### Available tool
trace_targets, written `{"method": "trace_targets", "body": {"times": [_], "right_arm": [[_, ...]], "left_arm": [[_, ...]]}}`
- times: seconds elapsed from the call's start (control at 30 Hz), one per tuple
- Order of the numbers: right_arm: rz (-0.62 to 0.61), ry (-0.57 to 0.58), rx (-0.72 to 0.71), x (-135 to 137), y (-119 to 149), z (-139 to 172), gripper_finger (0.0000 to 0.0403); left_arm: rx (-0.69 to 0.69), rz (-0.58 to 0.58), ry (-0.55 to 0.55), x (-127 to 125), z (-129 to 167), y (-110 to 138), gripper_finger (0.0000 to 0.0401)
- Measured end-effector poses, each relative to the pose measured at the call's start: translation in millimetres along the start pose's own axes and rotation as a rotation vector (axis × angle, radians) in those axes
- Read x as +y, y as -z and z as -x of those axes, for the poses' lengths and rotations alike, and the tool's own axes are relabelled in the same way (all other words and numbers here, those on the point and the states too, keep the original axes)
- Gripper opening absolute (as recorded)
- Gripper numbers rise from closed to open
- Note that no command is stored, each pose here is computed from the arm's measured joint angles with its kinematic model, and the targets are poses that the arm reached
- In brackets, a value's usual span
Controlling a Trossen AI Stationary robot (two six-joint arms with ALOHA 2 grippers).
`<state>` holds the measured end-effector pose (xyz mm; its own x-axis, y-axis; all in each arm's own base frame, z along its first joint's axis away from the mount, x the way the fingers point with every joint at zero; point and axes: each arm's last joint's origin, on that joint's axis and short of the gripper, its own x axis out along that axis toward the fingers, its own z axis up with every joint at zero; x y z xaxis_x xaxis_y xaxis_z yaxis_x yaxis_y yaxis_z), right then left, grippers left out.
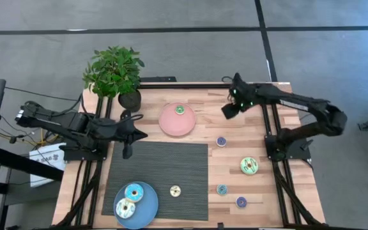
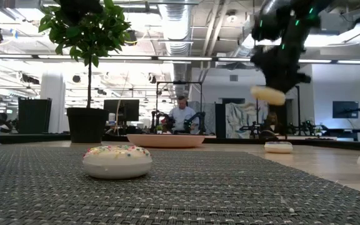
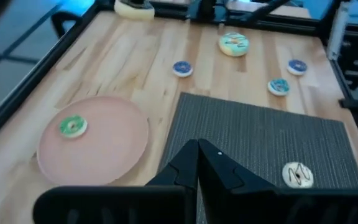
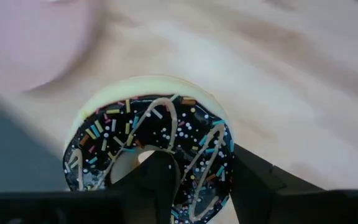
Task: Pick & Place donuts
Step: Put the big black donut on the blue plate
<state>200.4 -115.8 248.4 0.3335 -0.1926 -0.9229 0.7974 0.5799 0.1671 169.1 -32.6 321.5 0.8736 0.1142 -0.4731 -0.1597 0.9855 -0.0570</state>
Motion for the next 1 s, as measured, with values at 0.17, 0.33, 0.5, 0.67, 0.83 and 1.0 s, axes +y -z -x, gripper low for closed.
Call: {"method": "trace_targets", "body": {"times": [0.17, 0.33, 0.5, 0.67, 0.83, 1.0], "right_arm": [[0.066, -0.159, -0.020, 56.9, 35.5, 16.8, 0.0120], [0.079, -0.262, -0.041, 115.4, 64.0, 19.9, 0.0120], [0.099, -0.297, -0.047, 179.2, 75.0, 14.0, 0.0120], [0.161, -0.317, -0.030, 245.2, 73.8, -2.7, 0.0120], [0.301, -0.377, -0.055, 307.2, 70.9, -15.6, 0.0120], [0.501, -0.439, -0.118, 355.5, 73.8, -24.4, 0.0120]], "left_arm": [[-0.041, -0.048, -0.004, -5.3, 1.6, -1.9, 0.0000], [-0.053, -0.076, 0.030, -8.6, -15.6, 23.2, 0.0000], [-0.120, -0.028, 0.152, -10.2, -32.3, 54.8, 0.0000], [-0.149, 0.002, 0.235, -12.0, -32.5, 71.0, 0.0000], [-0.148, -0.035, 0.268, -13.3, -25.4, 74.3, 0.0000], [-0.193, -0.058, 0.269, -9.9, -15.6, 71.8, 0.0000]]}}
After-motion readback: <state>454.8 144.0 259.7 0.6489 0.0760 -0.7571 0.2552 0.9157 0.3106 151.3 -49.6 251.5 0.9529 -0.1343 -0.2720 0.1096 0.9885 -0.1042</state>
